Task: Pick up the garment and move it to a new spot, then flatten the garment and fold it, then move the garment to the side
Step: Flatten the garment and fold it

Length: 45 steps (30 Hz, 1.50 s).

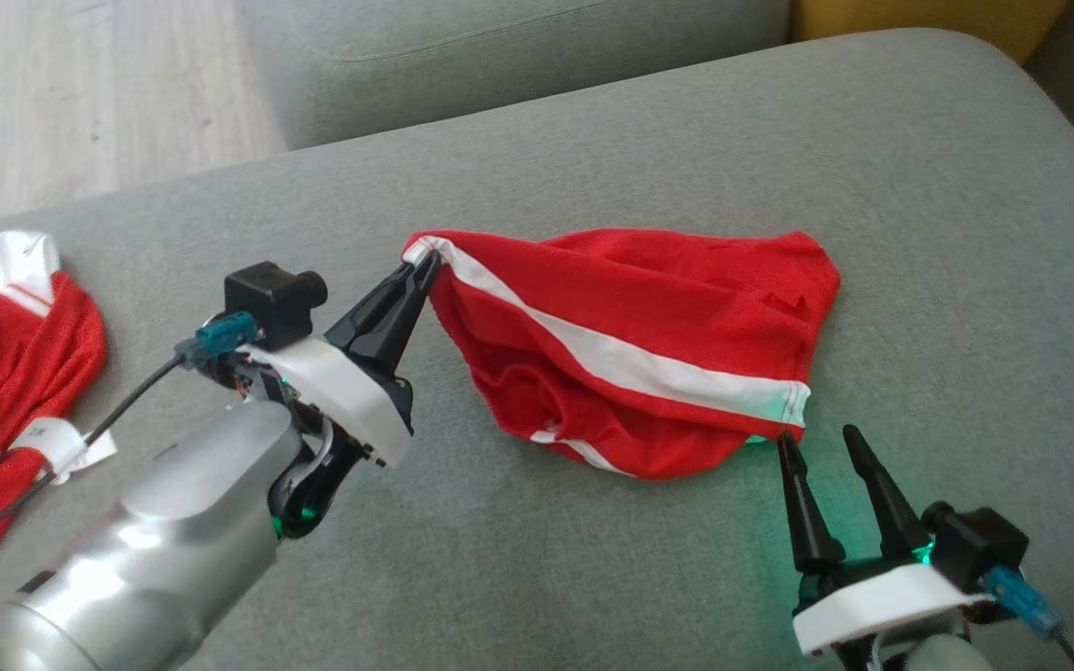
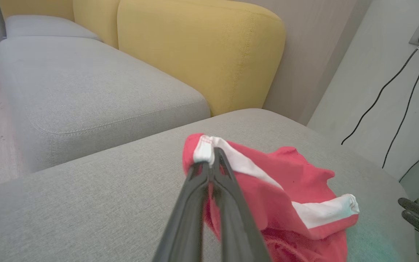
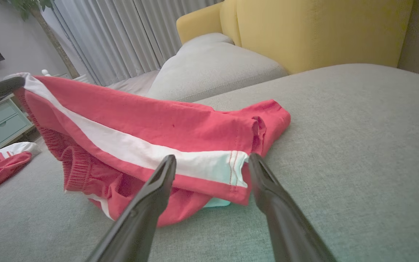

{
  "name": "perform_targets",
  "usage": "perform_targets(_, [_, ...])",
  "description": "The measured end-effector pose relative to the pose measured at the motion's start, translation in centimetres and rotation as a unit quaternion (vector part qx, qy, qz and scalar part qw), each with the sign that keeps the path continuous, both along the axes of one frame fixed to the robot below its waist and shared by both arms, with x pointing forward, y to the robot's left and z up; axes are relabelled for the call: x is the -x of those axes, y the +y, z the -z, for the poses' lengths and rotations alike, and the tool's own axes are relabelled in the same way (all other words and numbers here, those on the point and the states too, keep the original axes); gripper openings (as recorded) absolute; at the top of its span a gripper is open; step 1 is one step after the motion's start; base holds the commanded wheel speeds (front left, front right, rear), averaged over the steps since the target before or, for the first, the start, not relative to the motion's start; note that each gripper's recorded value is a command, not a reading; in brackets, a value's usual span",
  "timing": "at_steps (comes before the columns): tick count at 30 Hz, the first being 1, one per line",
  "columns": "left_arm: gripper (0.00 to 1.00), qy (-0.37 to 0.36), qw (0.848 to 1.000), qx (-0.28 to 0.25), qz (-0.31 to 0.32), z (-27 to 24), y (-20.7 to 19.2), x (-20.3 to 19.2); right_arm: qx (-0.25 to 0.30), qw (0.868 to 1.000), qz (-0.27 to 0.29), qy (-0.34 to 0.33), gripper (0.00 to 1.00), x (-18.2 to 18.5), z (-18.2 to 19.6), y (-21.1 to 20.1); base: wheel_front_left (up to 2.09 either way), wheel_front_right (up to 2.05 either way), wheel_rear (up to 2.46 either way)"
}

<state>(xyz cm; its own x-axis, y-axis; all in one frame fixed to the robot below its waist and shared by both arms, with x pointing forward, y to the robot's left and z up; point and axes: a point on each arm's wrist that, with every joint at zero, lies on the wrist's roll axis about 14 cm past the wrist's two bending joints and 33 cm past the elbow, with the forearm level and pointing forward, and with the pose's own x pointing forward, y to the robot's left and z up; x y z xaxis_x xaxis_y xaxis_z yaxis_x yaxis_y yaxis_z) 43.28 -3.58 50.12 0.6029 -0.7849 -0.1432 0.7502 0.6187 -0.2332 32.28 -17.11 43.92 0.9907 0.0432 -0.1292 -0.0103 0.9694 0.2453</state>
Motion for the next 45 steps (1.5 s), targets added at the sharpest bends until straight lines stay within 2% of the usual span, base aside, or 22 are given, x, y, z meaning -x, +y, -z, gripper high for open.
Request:
perform_targets(8, [0.0,-0.005,1.0,0.006,-0.016,-0.1,0.7,-0.2,0.013,1.0,-0.011,0.024,1.0,-2.0,1.4,-0.8,0.0,0.0,0.0])
perform_targets(16, [0.0,-0.003,1.0,0.018,-0.017,-0.3,0.1,-0.4,-0.019,0.996,-0.028,0.077,1.0,-2.8,4.0,0.5,0.0,0.0,0.0])
perform_targets(20, [0.0,0.0,1.0,0.017,-0.016,0.1,0.0,-0.4,-0.026,0.996,-0.035,0.075,1.0,-4.1,3.6,0.5,0.0,0.0,0.0])
perform_targets(21, [0.0,-0.001,1.0,0.016,-0.015,0.2,0.0,-0.4,-0.025,0.996,-0.039,0.074,0.98,-4.4,3.5,0.7,0.0,0.0,0.0])
perform_targets(22, [0.0,-0.001,1.0,0.016,-0.013,0.2,0.0,-0.5,-0.024,0.996,-0.042,0.074,0.78,-4.6,3.5,0.8,0.0,0.0,0.0])
perform_targets(23, [0.0,-0.001,1.0,0.016,-0.014,0.3,0.0,-0.5,-0.024,0.996,-0.045,0.074,0.51,-4.7,3.4,0.9,0.0,0.0,0.0])
perform_targets(24, [0.0,-0.002,1.0,0.015,-0.014,0.3,0.0,-0.5,-0.025,0.996,-0.048,0.076,0.31,-4.8,3.5,1.0,0.0,0.0,0.0])
perform_targets(25, [0.0,-0.002,1.0,0.014,-0.014,0.4,0.0,-0.5,-0.026,0.995,-0.049,0.078,0.19,-4.8,3.6,1.0,0.0,0.0,0.0])
perform_targets(26, [0.0,-0.001,1.0,0.013,-0.015,0.4,0.0,-0.6,-0.026,0.995,-0.052,0.08,0.0,-4.7,3.7,1.1,0.0,0.0,0.0])
perform_targets(30, [0.0,-0.002,1.0,0.01,-0.016,0.5,0.2,-0.7,-0.03,0.995,-0.055,0.082,0.0,-4.6,3.8,1.2,0.0,0.0,0.0])
perform_targets(34, [0.0,-0.016,1.0,0.001,-0.012,0.4,0.2,-1.2,-0.026,0.997,-0.048,0.047,0.0,-6.1,1.7,0.2,0.0,0.0,0.0])
perform_targets(40, [0.0,-0.063,0.998,-0.027,0.0,-0.7,0.4,-3.7,-0.009,0.997,-0.026,-0.068,0.0,-11.4,-6.0,-2.4,0.0,0.0,0.0])
perform_targets(45, [0.0,-0.179,0.982,-0.064,0.008,-5.3,0.1,-8.9,0.064,0.983,-0.03,-0.167,0.0,-17.3,-14.3,-4.7,0.0,0.0,0.0])
